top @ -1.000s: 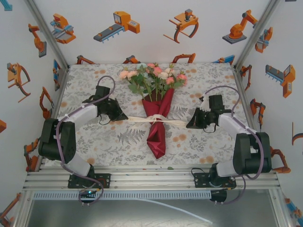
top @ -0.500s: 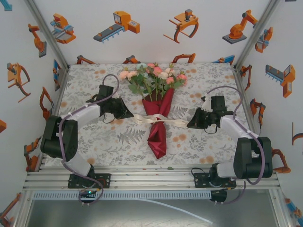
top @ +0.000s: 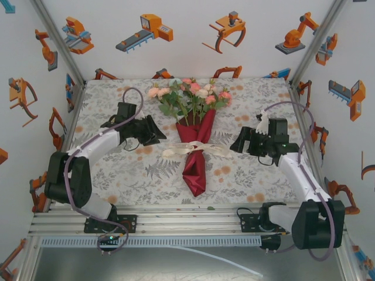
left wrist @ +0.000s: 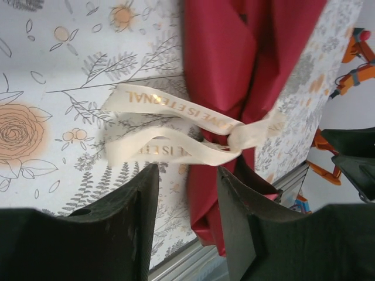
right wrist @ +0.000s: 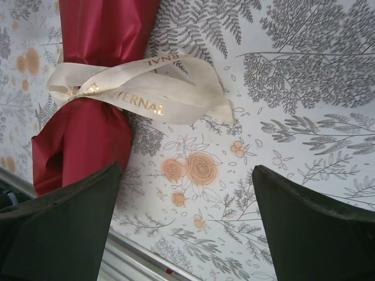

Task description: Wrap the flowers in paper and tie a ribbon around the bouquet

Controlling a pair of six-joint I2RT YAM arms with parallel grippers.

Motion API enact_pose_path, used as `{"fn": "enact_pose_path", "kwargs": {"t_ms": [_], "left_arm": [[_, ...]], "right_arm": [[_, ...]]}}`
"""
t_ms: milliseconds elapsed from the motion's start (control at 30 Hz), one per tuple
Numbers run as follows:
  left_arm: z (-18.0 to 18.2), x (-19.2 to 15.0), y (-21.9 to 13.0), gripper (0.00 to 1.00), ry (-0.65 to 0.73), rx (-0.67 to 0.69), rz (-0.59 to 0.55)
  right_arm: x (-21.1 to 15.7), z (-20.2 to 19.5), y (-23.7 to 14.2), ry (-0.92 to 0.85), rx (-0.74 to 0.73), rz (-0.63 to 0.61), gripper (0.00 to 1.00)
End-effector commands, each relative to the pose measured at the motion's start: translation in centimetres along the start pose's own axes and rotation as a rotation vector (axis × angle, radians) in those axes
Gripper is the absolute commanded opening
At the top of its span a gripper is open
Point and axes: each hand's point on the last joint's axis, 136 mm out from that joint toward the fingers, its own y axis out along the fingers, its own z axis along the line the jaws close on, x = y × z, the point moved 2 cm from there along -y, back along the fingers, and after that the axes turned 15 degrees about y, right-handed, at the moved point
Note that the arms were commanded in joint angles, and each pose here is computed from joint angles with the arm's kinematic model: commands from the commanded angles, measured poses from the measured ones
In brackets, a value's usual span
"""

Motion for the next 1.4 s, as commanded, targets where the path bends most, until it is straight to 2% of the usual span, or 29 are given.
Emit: {"fn": "enact_pose_path", "kwargs": {"t_ms": [0,167,467,567,667,800,833,933,1067,1133,1200,1367], "left_arm": [[-0.9,1.0,-2.7,0.45,0.051,0.038,-0.041],[0.0,-0.4,-3.1,0.45,0.005,0.084,-0.021],[1.7,-2.2,-0.2,0.46,-0.114,0.098,0.105],[2.1,-2.7,0.5,0.46,-0.138,0.114,0.124],[2.6,-3.2,0.9,0.46,-0.16,0.123,0.143],[3.1,-4.2,1.3,0.47,-0.152,0.139,0.201],[3.5,-4.6,1.4,0.47,-0.143,0.159,0.222],[3.9,-5.5,1.9,0.48,-0.1,0.171,0.258],[3.1,-5.8,2.5,0.51,0.056,0.178,0.276],[3.7,-5.8,2.8,0.52,0.072,0.218,0.288],[4.1,-5.7,3.1,0.53,0.092,0.237,0.289],[3.0,-5.5,4.7,0.57,0.156,0.155,0.297]], "right_arm": [[-0.5,-1.2,0.5,-0.047,-0.03,-0.01,0.84],[-1.1,-1.6,2.6,-0.034,0.022,0.052,0.8],[-1.6,-0.2,6.9,0.013,0.199,0.162,0.75],[-1.5,0.1,8.3,-0.014,0.187,0.16,0.73],[-1.3,1.2,9.0,-0.06,0.249,0.155,0.72],[-1.9,1.7,9.8,-0.086,0.303,0.207,0.66],[-2.0,1.7,9.9,-0.09,0.31,0.212,0.62],[-1.7,1.9,10.1,-0.087,0.31,0.226,0.4],[-1.4,2.9,9.6,-0.092,0.342,0.241,0.15],[-1.4,3.3,9.2,-0.09,0.361,0.246,0.06],[-1.3,3.7,8.8,-0.093,0.367,0.248,0.0],[-0.8,4.6,7.8,-0.094,0.378,0.235,0.0]]}}
